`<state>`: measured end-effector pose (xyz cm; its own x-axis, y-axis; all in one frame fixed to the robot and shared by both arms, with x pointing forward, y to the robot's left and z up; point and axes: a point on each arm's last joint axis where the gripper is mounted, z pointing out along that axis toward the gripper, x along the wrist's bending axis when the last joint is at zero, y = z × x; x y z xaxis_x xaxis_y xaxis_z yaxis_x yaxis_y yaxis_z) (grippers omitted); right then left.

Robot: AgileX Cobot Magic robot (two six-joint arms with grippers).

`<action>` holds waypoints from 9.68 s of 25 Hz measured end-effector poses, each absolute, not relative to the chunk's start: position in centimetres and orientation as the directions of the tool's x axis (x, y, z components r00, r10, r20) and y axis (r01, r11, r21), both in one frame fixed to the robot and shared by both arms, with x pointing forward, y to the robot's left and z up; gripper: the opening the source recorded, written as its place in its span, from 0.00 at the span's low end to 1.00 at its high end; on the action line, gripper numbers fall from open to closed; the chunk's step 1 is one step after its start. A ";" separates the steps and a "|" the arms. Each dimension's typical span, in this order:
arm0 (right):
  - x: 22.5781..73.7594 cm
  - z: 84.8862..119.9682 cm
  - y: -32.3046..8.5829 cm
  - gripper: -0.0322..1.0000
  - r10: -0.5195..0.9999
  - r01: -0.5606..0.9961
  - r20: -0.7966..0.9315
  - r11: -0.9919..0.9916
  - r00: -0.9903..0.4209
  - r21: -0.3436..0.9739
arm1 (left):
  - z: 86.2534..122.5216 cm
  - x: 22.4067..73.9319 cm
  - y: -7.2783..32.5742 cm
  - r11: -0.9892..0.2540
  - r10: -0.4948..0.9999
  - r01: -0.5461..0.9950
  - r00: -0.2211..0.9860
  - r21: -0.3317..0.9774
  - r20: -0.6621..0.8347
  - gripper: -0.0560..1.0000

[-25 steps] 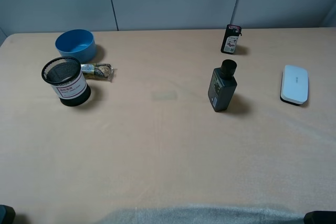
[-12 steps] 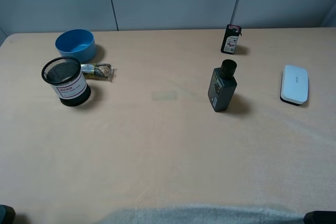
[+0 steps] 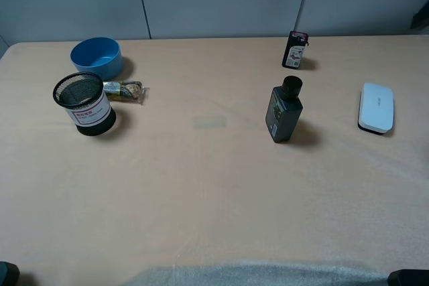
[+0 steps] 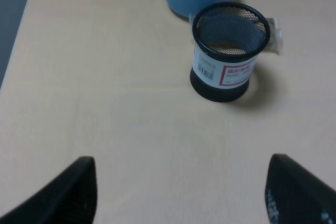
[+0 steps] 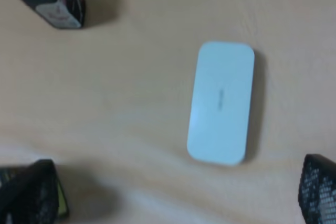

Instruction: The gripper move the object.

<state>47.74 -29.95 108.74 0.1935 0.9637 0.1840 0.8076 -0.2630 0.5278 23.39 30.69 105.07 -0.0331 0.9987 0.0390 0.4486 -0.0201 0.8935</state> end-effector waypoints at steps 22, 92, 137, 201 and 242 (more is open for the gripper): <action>56.9 100.3 -30.6 0.70 0.970 0.927 0.077 -0.242 0.229 0.287 | 105.1 23.4 30.7 -0.020 0.999 0.449 -0.033 0.894 0.039 0.75; 59.6 89.3 -32.2 0.70 0.960 0.954 -0.027 -0.274 0.279 0.119 | 105.1 23.4 30.7 -0.020 0.999 0.449 -0.033 0.894 0.039 0.75; 59.8 88.4 -32.2 0.56 0.962 0.957 -0.028 -0.266 0.271 0.115 | 105.1 23.4 30.7 -0.020 0.999 0.449 -0.033 0.894 0.039 0.75; 63.1 106.2 -16.3 0.48 0.976 0.861 -0.050 0.209 -0.210 0.465 | 105.1 23.4 30.7 -0.020 0.999 0.449 -0.033 0.894 0.039 0.75; 64.6 93.3 -4.4 0.48 0.851 0.822 -0.030 0.514 -0.524 0.245 | 105.1 23.4 30.7 -0.020 0.999 0.449 -0.033 0.894 0.039 0.75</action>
<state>64.61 -4.44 93.28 -0.5237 0.8514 -0.0302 0.8219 0.5143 0.2451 23.39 30.69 105.07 -0.0331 0.9987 0.0390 0.4486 -0.0201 0.8935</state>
